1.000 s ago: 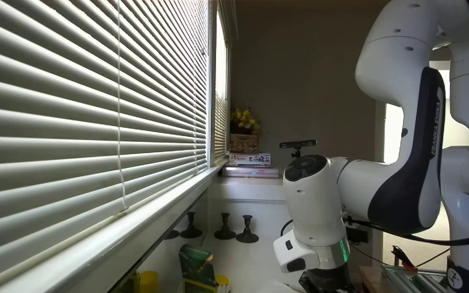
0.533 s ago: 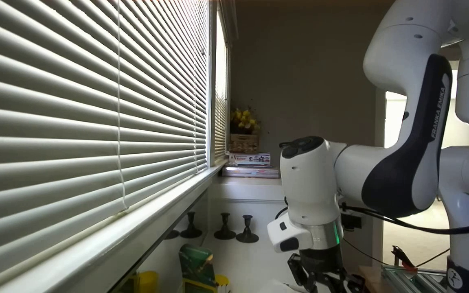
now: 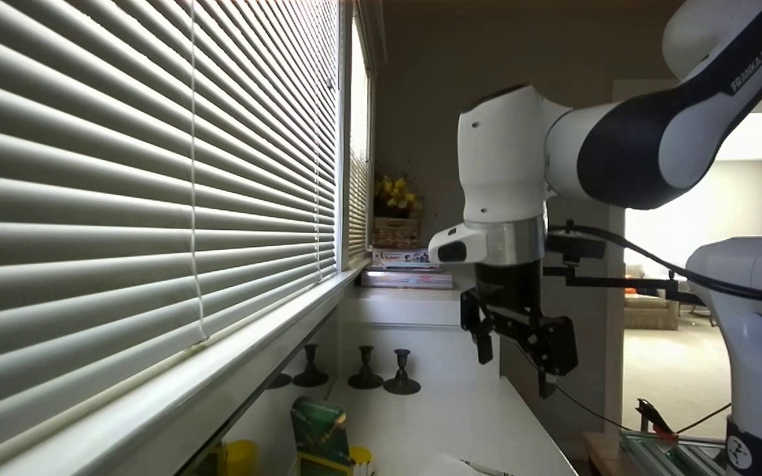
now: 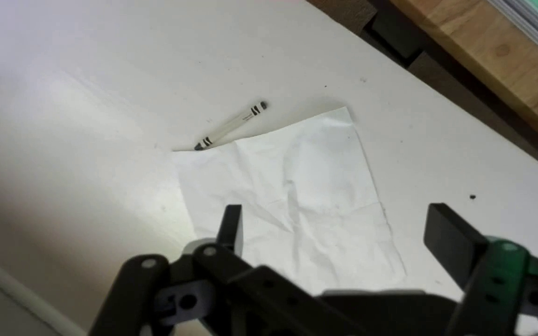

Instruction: Turn the white paper over

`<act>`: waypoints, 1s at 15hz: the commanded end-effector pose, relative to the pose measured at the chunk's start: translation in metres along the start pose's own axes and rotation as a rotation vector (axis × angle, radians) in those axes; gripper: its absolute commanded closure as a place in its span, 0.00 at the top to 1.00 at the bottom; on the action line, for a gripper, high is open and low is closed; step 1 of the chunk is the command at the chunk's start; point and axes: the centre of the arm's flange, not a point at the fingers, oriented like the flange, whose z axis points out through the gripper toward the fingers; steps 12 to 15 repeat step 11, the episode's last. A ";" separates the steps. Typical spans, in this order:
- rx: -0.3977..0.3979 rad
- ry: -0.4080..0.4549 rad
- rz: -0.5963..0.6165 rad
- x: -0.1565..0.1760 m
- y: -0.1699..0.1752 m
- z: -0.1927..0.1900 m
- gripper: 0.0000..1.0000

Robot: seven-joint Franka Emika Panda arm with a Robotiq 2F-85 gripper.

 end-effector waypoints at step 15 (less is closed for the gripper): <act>0.001 0.012 0.052 -0.005 0.003 -0.015 1.00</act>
